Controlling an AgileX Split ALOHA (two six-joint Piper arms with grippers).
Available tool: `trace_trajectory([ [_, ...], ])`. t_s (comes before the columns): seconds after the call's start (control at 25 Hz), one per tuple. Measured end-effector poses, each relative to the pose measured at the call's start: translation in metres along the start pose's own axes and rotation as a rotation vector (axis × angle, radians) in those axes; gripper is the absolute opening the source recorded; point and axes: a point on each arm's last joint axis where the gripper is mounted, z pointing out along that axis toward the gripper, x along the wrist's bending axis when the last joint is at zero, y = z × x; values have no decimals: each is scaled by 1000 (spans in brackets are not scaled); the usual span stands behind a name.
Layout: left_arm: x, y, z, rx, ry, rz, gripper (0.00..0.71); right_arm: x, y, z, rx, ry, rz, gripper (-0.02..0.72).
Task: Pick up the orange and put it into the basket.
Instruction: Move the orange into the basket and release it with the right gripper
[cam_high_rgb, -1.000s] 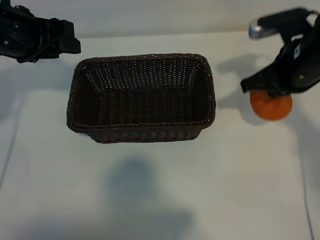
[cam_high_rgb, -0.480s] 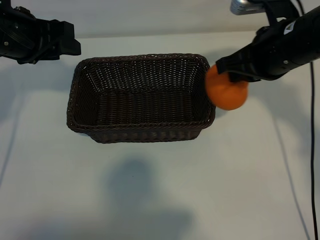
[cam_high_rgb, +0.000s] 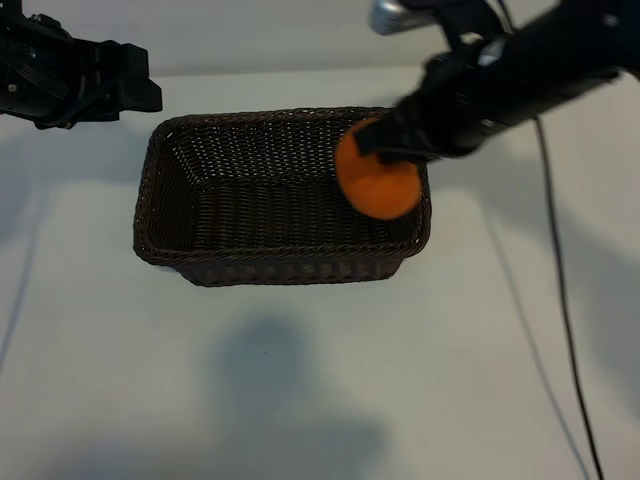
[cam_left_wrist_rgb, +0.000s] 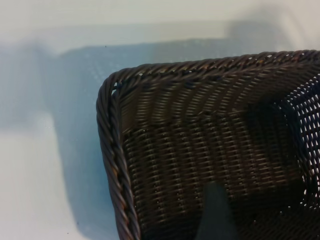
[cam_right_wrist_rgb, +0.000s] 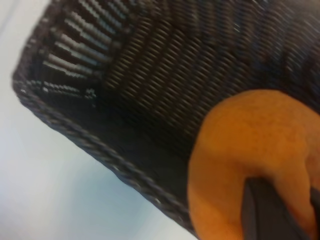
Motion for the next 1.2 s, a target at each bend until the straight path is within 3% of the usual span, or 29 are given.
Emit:
trace_trajectory([
  [0.24,0,0,0,4,-2,14,519,16,16,26,71,3,-76,94],
  [0.8,0,-1,0,6,-4,13,519,8,19,44,82,-54,-104,94],
  [1.2,-1,0,0,5,-6,11,519,-9,4,95,172,-79,-91,94],
])
